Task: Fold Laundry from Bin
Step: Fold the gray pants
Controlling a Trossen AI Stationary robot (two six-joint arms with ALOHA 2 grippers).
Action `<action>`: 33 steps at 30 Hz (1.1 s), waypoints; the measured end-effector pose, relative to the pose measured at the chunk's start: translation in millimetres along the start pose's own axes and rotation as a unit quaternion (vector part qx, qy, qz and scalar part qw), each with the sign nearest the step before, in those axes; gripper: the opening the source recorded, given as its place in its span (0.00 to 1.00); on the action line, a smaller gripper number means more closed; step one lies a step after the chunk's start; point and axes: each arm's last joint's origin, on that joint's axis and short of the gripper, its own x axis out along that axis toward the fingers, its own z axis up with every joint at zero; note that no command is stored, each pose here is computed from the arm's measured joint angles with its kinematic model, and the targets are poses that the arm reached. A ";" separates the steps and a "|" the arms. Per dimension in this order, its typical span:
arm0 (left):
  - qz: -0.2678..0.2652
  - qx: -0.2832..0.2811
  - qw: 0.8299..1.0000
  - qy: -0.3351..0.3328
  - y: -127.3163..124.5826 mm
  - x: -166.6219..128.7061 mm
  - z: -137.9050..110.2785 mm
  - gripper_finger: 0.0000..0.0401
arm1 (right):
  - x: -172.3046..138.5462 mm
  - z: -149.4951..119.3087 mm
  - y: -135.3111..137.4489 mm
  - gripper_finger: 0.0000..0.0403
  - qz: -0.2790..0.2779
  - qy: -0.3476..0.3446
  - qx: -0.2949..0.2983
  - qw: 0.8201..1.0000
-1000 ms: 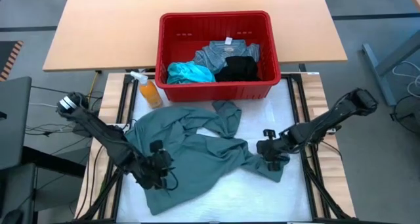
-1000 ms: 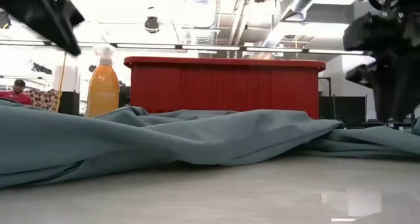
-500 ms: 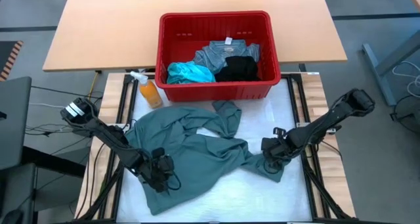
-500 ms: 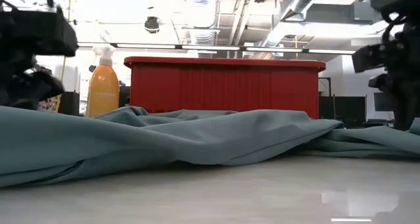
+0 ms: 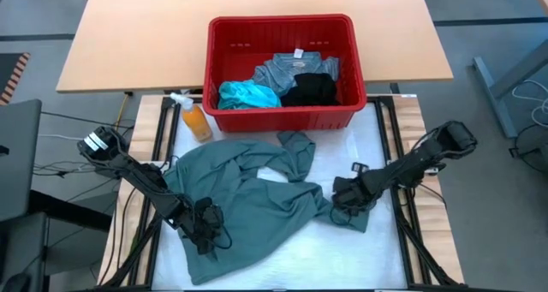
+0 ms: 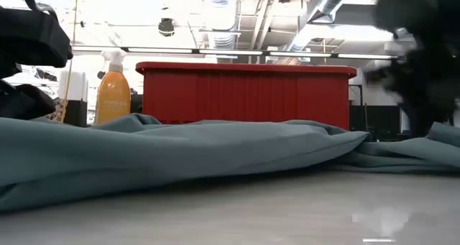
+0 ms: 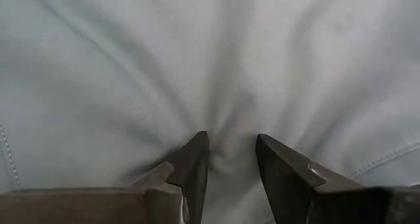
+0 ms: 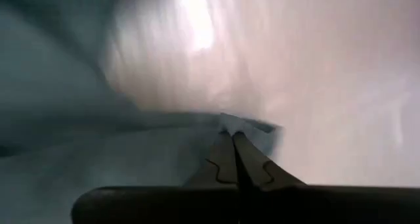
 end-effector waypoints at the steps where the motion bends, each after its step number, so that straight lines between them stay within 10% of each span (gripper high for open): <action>1: -0.001 0.001 1.000 0.003 0.1 0.0 -0.3 0.31 | -13.7 8.1 -4.1 0.02 -0.005 -0.026 -0.005 1.000; 10: -0.025 -0.025 0.997 0.067 -0.8 -2.1 -6.4 0.31 | -129.1 42.5 -51.5 0.02 -0.147 -0.149 -0.073 0.975; 19: -0.027 -0.028 0.995 0.094 -1.9 -7.1 -14.0 0.31 | -236.6 38.3 -83.0 0.02 -0.142 -0.241 -0.219 0.935; 26: -0.007 -0.025 0.993 0.117 4.2 -13.7 -17.9 0.31 | -301.3 27.6 -122.6 0.02 -0.125 -0.361 -0.020 0.924; 33: 0.003 -0.026 0.994 0.110 5.3 -13.9 -17.9 0.31 | -300.5 15.7 -141.3 0.02 -0.114 -0.368 0.131 0.914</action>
